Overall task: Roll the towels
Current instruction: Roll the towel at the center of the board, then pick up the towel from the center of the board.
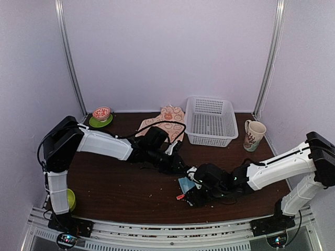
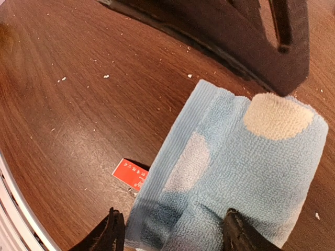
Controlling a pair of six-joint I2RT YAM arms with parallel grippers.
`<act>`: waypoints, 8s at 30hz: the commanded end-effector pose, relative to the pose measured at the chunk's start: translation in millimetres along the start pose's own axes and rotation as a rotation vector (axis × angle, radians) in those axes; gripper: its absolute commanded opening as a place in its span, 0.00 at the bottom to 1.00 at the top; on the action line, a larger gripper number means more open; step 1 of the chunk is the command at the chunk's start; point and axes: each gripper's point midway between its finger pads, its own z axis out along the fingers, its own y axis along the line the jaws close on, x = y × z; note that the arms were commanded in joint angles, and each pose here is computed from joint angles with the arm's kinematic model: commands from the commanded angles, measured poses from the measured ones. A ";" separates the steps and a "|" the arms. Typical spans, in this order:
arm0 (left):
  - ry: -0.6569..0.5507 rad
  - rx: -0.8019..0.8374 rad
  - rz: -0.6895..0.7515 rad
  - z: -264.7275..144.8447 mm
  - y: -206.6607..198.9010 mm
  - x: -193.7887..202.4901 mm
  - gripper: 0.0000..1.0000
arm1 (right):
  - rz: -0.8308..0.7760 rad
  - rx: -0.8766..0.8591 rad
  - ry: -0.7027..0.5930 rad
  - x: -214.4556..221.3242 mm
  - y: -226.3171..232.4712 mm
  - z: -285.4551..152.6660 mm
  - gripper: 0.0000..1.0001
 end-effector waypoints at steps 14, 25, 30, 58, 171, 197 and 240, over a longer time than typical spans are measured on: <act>0.035 0.156 -0.035 44.2 -3.9 -8.2 0.19 | -0.046 -0.006 0.095 19.5 2.2 4.9 0.65; 0.096 -0.138 -0.076 50.0 66.2 18.2 0.00 | -0.001 -0.018 -0.017 -18.6 10.0 -28.2 0.77; 0.106 -0.160 -0.099 54.1 76.9 24.4 0.00 | 0.064 -0.023 -0.096 -41.7 8.4 -53.3 0.80; 0.075 -0.170 -0.052 39.8 65.8 31.1 0.00 | 0.560 -0.247 0.083 6.5 -30.9 -6.4 0.36; 0.006 -0.052 -0.063 37.0 42.0 15.2 0.00 | 0.376 0.100 0.158 -29.3 -27.5 -4.3 0.62; 0.017 -0.099 -0.100 35.1 67.5 32.1 0.00 | 0.594 -0.045 0.273 3.5 -30.9 21.7 0.91; -0.247 -0.175 0.107 -101.9 -4.1 -32.6 0.00 | 0.429 0.294 0.100 -57.9 -82.1 -98.1 0.00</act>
